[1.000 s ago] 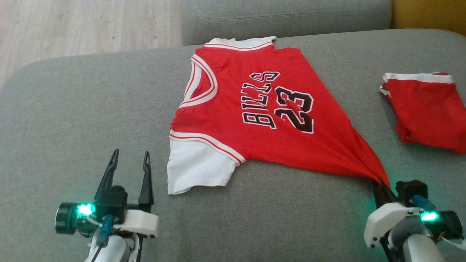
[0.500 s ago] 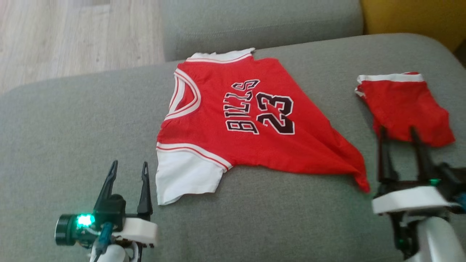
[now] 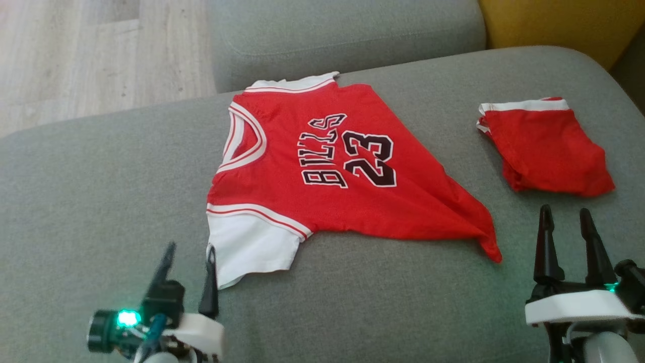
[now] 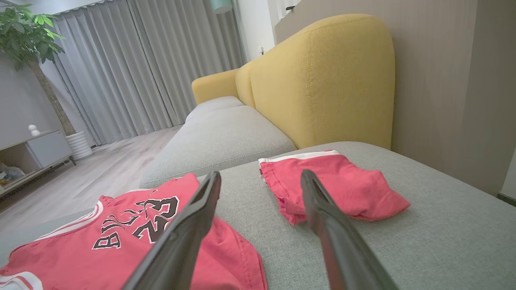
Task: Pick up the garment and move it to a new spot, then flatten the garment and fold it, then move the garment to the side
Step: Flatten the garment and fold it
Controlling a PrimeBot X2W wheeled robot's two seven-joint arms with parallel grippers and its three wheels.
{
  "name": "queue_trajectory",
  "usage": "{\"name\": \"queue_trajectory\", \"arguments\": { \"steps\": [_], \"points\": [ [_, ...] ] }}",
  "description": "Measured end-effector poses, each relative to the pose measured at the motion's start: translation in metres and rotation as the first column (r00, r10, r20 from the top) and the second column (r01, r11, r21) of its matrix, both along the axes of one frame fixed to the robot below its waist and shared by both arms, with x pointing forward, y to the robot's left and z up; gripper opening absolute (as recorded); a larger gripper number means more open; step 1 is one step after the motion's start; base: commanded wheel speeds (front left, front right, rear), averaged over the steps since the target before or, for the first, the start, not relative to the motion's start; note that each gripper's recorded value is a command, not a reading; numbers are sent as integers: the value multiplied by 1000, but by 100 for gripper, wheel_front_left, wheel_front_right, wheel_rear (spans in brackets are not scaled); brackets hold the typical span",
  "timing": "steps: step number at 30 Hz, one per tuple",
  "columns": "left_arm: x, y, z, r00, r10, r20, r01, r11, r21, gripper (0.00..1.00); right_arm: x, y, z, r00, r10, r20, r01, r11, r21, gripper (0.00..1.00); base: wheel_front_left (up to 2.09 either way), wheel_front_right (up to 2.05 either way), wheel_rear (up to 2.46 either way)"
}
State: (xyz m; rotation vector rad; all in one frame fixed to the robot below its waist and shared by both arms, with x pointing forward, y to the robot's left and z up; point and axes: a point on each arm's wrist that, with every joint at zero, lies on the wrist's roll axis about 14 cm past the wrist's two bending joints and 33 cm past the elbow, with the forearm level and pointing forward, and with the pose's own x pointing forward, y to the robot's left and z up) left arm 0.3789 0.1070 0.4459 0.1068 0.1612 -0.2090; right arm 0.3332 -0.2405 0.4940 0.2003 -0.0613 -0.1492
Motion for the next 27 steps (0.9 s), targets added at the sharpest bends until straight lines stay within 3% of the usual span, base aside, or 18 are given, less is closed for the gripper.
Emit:
{"name": "queue_trajectory", "arguments": {
  "steps": [10, 20, 21, 22, 23, 27],
  "points": [
    [-7, -8, -66, 956, -73, -285, 98, 993, 72, 100, 3, -6, -11, 999, -21, -39, 21, 1000, -4, 100, 0, 0, 0],
    [4, -15, -89, 913, -111, -392, 159, 983, 91, 100, 2, -14, -16, 997, -47, -60, 46, 999, -9, 100, 0, 0, 0],
    [3, -17, -90, 907, -126, -403, 175, 981, 88, 53, 2, -15, -17, 997, -48, -62, 48, 999, -10, 100, 0, 0, 0],
    [2, -20, -91, 900, -140, -412, 189, 979, 81, 19, 2, -15, -18, 997, -50, -65, 49, 999, -10, 100, 0, 0, 0],
    [2, -23, -91, 897, -154, -414, 201, 977, 73, 0, 2, -15, -18, 996, -50, -67, 50, 999, -9, 100, 0, 0, 0],
    [3, -26, -85, 910, -157, -383, 195, 979, 63, 0, 0, -18, -24, 995, -58, -85, 58, 998, -6, 100, 0, 0, 0]
  ]
}}
